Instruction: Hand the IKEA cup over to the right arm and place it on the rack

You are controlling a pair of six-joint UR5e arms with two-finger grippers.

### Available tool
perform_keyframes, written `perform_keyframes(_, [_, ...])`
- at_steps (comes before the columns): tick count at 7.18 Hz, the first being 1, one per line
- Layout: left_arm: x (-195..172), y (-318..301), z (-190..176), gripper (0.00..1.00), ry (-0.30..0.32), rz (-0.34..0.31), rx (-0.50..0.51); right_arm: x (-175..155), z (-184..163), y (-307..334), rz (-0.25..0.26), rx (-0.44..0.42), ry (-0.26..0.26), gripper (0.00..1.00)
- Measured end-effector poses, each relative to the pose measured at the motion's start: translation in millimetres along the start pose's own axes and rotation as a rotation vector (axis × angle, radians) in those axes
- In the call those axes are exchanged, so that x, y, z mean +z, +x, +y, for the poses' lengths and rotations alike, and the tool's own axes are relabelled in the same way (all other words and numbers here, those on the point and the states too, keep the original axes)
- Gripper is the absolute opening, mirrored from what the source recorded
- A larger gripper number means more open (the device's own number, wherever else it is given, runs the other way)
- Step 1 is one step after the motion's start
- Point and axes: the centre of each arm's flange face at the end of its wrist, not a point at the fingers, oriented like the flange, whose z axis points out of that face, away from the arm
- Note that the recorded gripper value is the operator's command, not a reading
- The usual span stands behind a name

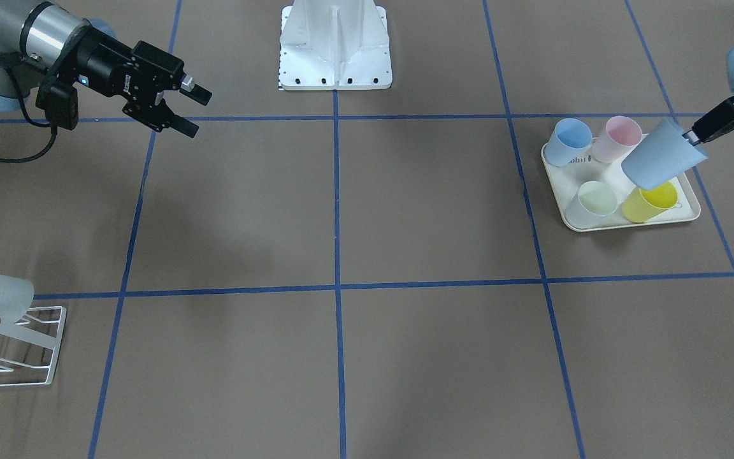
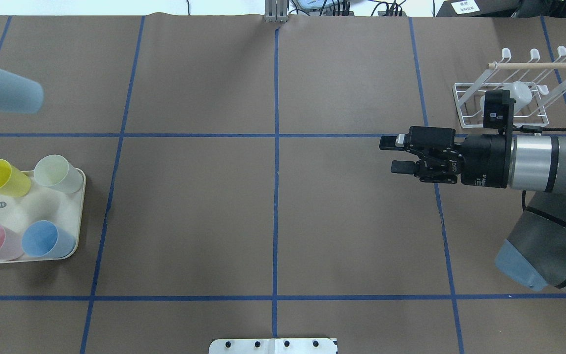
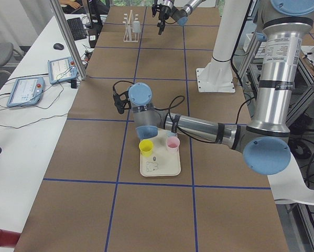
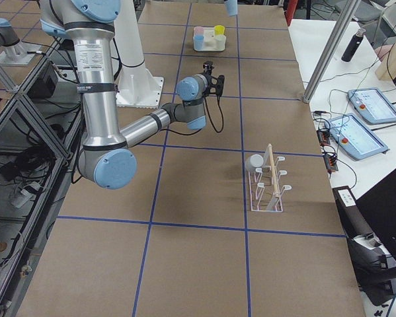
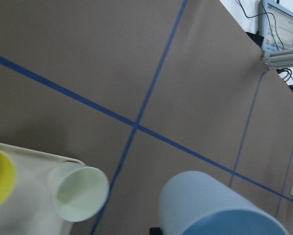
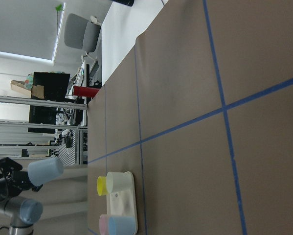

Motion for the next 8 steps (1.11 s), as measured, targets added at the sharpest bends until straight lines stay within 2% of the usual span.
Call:
perform_keyframes(1, [32, 49, 15, 0.0, -0.022, 0.055, -0.014, 3, 5, -9, -0.038, 0.049, -0.03, 0.99])
perform_keyframes(3, [104, 105, 78, 0.0, -0.054, 0.244, -0.084, 16, 8, -34, -0.097, 0.141, -0.066, 0.99])
perform_keyframes(5, [168, 128, 149, 0.0, -0.17, 0.465, -0.208, 29, 15, -59, -0.16, 0.186, -0.106, 0.99])
perform_keyframes(6, [193, 132, 182, 0.0, -0.228, 0.571, -0.267, 34, 22, -67, -0.211, 0.21, -0.139, 0.99])
perform_keyframes(7, [210, 132, 210, 0.0, -0.278, 0.654, -0.319, 37, 27, -73, -0.255, 0.238, -0.164, 0.99])
perform_keyframes(8, [223, 134, 233, 0.0, -0.326, 0.699, -0.361, 43, 31, -79, -0.288, 0.263, -0.178, 0.99])
